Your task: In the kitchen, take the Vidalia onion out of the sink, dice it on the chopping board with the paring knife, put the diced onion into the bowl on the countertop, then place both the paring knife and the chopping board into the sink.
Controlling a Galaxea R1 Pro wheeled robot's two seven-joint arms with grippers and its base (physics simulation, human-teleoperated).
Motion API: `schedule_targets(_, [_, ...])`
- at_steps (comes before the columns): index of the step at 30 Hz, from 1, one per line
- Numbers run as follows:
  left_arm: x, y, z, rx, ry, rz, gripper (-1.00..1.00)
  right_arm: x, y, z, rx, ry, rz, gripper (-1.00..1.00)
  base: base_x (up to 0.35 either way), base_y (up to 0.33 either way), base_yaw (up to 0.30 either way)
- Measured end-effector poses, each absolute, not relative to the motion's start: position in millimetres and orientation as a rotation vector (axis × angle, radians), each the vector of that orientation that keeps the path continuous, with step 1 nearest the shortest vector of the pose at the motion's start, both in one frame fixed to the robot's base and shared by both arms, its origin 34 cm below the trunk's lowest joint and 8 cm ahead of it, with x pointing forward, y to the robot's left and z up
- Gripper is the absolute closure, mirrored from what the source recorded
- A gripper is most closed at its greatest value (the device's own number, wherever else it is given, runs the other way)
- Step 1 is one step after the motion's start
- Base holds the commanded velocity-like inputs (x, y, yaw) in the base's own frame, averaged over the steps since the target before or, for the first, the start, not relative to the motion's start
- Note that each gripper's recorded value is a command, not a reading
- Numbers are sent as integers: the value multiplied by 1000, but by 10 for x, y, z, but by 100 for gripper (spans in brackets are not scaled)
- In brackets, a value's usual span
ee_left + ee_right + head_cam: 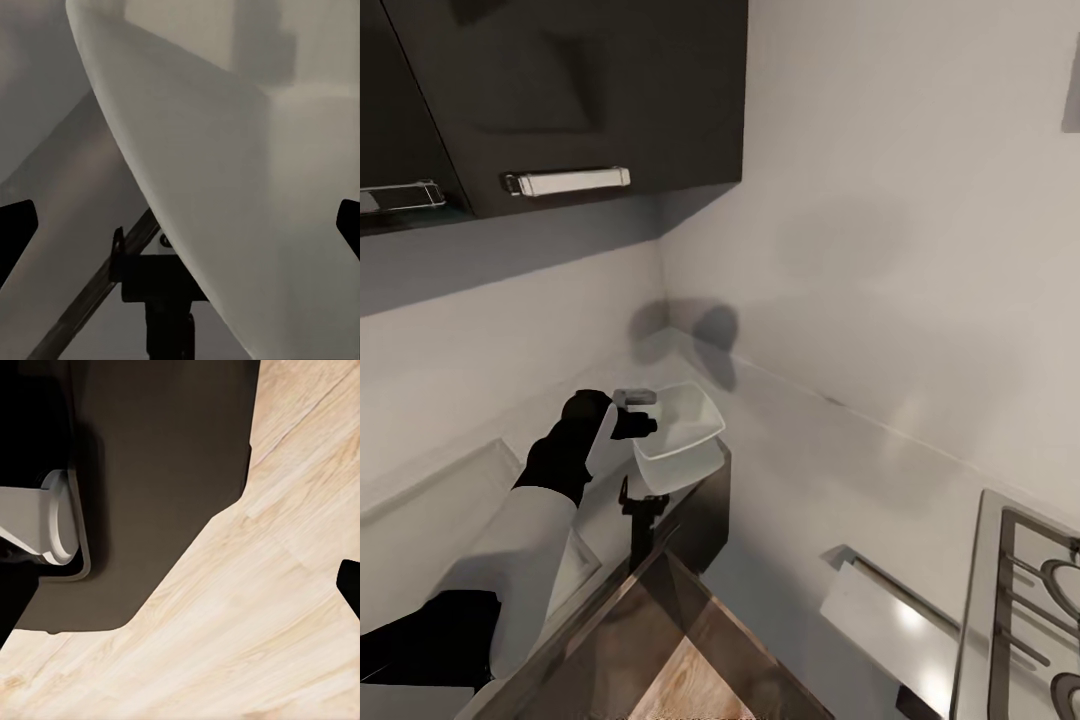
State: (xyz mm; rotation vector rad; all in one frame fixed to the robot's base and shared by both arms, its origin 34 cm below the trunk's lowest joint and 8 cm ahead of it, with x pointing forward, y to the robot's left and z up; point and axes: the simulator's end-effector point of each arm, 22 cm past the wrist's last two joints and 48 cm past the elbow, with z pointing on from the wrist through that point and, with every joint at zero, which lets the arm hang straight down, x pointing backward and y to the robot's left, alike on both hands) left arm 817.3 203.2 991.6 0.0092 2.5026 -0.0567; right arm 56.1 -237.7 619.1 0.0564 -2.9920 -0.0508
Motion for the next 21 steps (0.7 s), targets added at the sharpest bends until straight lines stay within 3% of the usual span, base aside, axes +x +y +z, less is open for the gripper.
schedule_targets(21, [8166, 2033, 9684, 8, 2535, -57, -100, 436, -2377, 6211, 55, -2959, -51, -100, 0, 0, 0])
